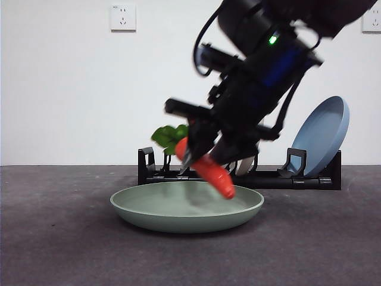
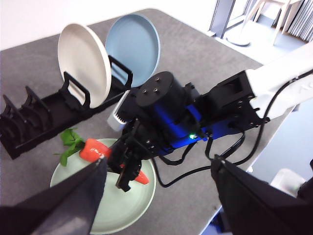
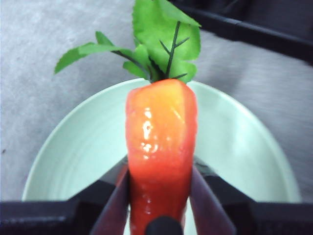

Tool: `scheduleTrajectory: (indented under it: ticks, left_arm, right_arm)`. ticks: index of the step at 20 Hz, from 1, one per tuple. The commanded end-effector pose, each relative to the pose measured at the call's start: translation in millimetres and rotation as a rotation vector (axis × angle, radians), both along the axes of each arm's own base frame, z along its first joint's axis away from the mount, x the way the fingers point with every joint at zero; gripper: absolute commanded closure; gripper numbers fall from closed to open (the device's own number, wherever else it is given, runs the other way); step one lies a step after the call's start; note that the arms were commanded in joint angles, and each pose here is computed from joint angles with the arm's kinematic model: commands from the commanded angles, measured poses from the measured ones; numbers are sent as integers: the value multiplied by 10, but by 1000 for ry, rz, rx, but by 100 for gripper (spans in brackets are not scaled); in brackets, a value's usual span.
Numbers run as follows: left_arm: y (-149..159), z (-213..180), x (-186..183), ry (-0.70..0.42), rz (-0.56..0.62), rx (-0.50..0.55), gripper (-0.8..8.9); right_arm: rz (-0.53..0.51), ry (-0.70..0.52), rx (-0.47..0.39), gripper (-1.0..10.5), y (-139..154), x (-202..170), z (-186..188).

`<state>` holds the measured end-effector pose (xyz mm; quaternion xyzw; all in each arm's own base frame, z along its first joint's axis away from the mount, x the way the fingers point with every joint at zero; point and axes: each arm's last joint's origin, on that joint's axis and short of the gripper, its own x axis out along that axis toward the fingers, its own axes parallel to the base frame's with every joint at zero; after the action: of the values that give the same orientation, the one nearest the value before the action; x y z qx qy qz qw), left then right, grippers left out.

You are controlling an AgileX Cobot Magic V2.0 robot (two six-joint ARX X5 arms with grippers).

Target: Take the green plate from the plate rack,put the plate on the table,take the carrot from the table,put the carrot in the plate

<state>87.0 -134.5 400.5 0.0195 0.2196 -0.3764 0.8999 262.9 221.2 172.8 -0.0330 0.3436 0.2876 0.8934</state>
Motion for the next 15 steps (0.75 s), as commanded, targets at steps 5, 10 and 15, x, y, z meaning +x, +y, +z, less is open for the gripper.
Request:
scheduleTrajectory:
  ticks: [5,10,15]
  left_arm:
    - [2,-23,-8,10,-2,14,454]
    - [10,-40,-12,20,0,31,454]
    - [26,-57,-7,13,39,60,454]
  right_arm:
    - [-31,78,-43,962,79,48,-418]
    - [-40,79,-24,539,86,50,-407]
    - [-38,31,19,442,34,-11,-74]
